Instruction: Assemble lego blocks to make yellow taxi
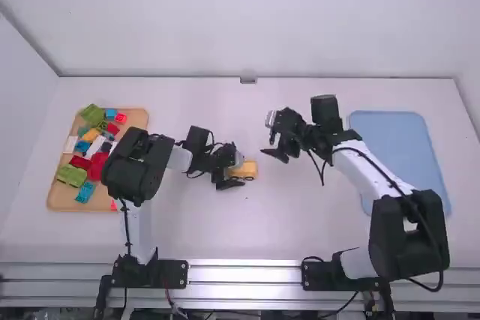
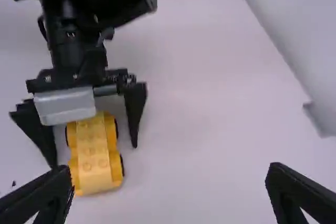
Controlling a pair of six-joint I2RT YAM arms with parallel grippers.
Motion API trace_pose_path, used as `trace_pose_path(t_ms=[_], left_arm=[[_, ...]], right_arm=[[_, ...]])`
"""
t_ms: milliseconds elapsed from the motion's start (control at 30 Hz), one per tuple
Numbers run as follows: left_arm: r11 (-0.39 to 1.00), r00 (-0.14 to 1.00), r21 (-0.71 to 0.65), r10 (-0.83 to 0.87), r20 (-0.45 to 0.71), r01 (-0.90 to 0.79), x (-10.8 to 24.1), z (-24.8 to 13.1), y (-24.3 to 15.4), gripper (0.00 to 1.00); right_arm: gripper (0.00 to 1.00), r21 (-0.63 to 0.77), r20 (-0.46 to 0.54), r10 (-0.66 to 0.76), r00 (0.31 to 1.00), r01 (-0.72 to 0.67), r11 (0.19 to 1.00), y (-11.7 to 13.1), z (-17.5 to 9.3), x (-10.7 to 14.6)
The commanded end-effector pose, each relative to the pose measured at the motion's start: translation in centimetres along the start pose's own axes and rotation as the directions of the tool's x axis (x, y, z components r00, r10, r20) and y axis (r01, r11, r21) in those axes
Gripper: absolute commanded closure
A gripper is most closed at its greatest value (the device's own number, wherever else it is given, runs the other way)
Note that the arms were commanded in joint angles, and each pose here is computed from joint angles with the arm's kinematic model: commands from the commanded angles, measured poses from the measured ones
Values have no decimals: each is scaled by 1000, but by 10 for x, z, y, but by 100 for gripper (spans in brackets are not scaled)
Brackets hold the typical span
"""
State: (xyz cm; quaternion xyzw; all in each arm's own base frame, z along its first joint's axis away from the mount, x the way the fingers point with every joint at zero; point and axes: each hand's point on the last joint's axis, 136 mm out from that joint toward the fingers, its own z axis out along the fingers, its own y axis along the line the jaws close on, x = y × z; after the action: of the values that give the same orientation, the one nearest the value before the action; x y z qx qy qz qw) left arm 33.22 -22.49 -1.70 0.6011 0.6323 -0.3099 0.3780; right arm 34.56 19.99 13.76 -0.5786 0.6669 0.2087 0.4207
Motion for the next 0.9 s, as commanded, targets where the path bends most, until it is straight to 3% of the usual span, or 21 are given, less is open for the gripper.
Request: trace_pose_path(t_ms=[0,167,333,500,633,733,767,867], left_arm=[[999,999,4,-40,-34,40,12,3,-4,1],[989,984,-84,-128,-124,118,16,-12,10,1],[992,984,-97,-98,-147,84,-14,-44,7,1],[974,969,-214,-121,-215,74,-36,-95,13,1],[908,944,-415,-184,-273,57,-53,-164,23,1],[775,921,-628,-293,-256,72,-62,-221,37,1],[765,920,-639,-299,-254,72,-62,-224,38,1],[544,902,-835,-398,-169,83,-71,-283,55,1]], right_arm=[[2,30,-79,84,993,-81,996,1,6,16],[2,74,-114,135,984,-127,989,5,15,27],[2,158,-121,162,979,-143,977,-1,20,37],[2,182,-113,176,978,-154,971,-7,17,41],[2,200,-105,180,978,-157,967,-14,13,43],[2,211,-100,182,978,-158,965,-17,11,44],[2,211,-99,182,978,-158,965,-17,11,44],[2,201,-79,173,982,-154,967,-17,12,39]])
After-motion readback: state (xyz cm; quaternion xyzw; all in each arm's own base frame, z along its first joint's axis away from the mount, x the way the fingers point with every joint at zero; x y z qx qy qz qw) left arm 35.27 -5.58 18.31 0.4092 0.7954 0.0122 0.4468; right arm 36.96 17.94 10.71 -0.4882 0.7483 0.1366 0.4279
